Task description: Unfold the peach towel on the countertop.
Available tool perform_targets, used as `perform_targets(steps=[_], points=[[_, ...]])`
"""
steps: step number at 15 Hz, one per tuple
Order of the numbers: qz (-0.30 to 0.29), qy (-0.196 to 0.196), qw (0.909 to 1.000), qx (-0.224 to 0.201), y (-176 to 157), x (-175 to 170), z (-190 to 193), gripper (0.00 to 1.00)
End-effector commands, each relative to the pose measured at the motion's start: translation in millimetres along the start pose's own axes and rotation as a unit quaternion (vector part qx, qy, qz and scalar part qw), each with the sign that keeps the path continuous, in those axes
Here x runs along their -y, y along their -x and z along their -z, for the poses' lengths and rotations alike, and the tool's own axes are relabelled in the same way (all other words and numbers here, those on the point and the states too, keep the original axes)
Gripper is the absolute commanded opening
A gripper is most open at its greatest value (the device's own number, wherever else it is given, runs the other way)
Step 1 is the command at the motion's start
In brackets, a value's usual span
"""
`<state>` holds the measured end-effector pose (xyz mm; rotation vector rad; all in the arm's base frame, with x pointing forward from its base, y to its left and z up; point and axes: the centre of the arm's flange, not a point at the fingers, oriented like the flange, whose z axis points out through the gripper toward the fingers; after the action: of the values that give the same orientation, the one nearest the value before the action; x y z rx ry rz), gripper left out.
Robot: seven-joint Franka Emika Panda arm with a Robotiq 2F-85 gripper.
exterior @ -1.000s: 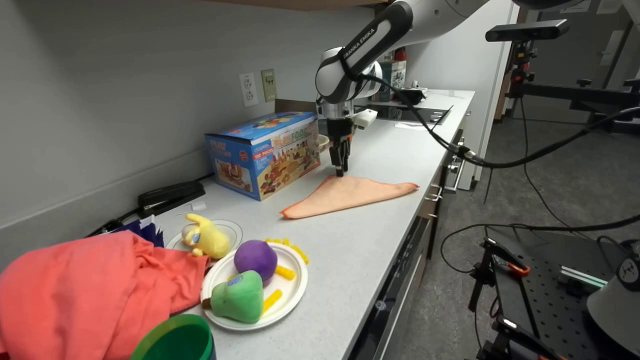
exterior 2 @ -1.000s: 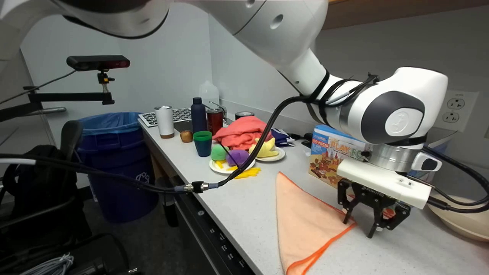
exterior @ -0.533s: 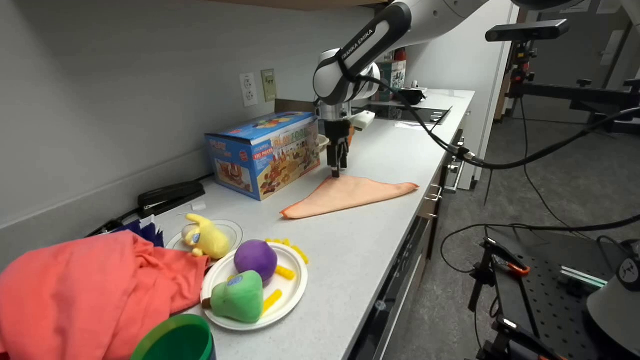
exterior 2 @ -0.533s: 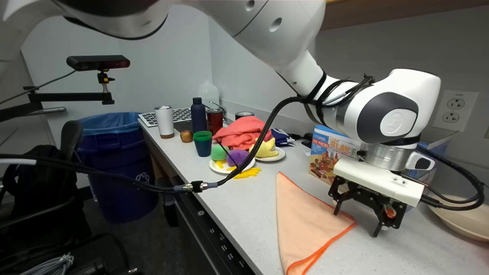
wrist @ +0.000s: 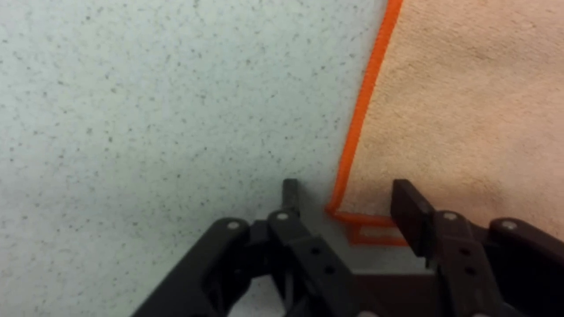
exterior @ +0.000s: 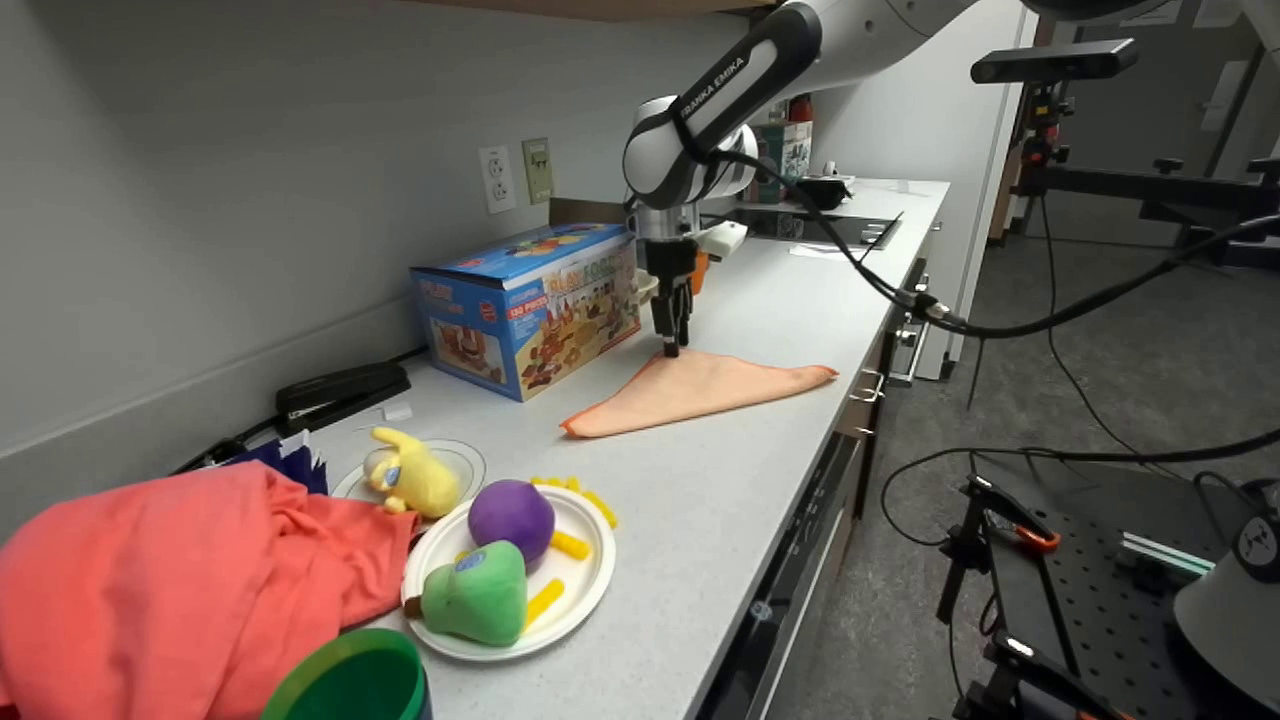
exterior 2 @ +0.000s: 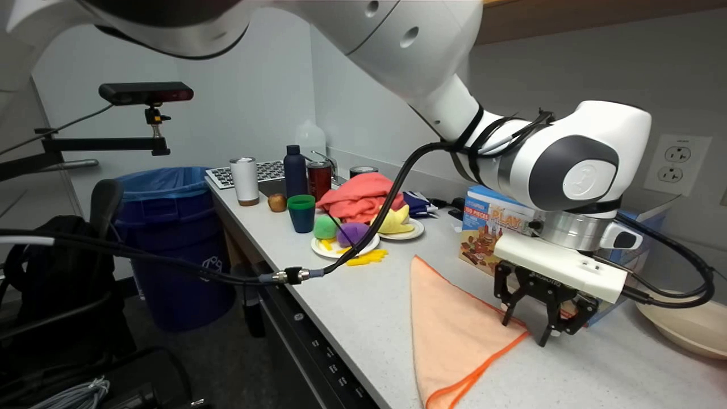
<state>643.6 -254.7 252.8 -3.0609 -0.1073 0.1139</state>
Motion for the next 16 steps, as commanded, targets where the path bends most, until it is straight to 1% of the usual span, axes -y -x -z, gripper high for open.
perform_targets(steps=[1,3,5,6,7,8,9,11,13,14,16], points=[[0.007,-0.005,1.0,0.004,-10.5,5.5,-0.5,0.77],[0.006,-0.005,1.0,0.005,-10.9,6.3,-1.1,0.78],[0.006,-0.005,1.0,0.006,-11.1,7.0,-1.7,0.69],[0.007,-0.004,0.9999,0.006,-11.1,7.3,-1.9,0.66],[0.007,-0.004,0.9999,0.007,-10.9,7.5,-1.9,0.66],[0.007,-0.004,0.9999,0.006,-10.7,7.7,-1.2,0.44],[0.006,-0.004,1.0,0.007,-10.4,7.9,-0.9,0.46],[0.006,-0.002,1.0,0.007,-9.8,9.1,1.9,0.39],[0.005,-0.001,1.0,0.006,-9.1,9.9,2.8,0.36],[0.005,-0.001,1.0,0.006,-8.9,10.0,2.6,0.38],[0.002,-0.002,1.0,0.006,-8.6,9.5,2.2,0.28]])
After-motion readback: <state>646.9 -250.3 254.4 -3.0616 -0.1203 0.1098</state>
